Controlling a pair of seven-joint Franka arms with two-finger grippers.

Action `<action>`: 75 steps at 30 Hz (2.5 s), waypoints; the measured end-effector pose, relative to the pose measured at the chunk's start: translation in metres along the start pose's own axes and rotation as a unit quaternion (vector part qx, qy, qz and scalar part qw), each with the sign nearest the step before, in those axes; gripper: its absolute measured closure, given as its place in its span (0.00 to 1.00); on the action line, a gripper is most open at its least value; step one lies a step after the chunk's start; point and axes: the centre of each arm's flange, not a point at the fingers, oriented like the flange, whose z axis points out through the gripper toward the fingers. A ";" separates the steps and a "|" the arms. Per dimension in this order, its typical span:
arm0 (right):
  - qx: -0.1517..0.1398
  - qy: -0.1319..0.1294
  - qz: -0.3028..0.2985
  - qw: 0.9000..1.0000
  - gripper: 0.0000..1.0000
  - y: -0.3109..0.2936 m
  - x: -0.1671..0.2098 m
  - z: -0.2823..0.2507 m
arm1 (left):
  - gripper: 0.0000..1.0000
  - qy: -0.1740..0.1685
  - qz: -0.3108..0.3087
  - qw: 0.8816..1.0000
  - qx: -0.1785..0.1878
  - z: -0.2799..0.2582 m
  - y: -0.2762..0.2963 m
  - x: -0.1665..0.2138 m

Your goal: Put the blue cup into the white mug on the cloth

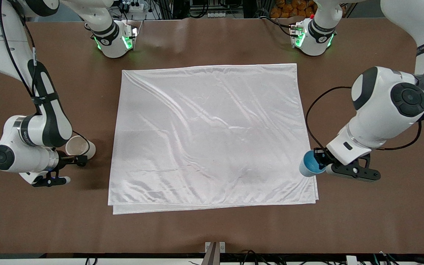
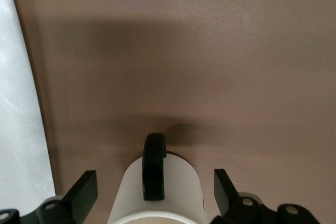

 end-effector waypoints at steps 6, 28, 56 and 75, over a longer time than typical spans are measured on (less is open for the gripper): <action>0.001 -0.003 0.000 1.000 0.27 0.000 0.000 0.004 | 0.96 0.000 0.022 1.000 -0.015 -0.003 0.032 -0.003; 0.003 0.000 -0.017 1.000 0.81 -0.023 0.004 -0.004 | 0.96 -0.002 0.040 0.999 -0.026 -0.006 0.057 -0.006; 0.010 0.011 0.075 0.997 0.81 -0.213 0.003 -0.086 | 0.96 -0.022 0.062 0.997 -0.032 -0.015 0.085 -0.016; 0.082 0.004 0.131 0.988 0.81 -0.317 -0.011 -0.100 | 0.96 -0.024 0.066 0.997 -0.034 -0.016 0.091 -0.018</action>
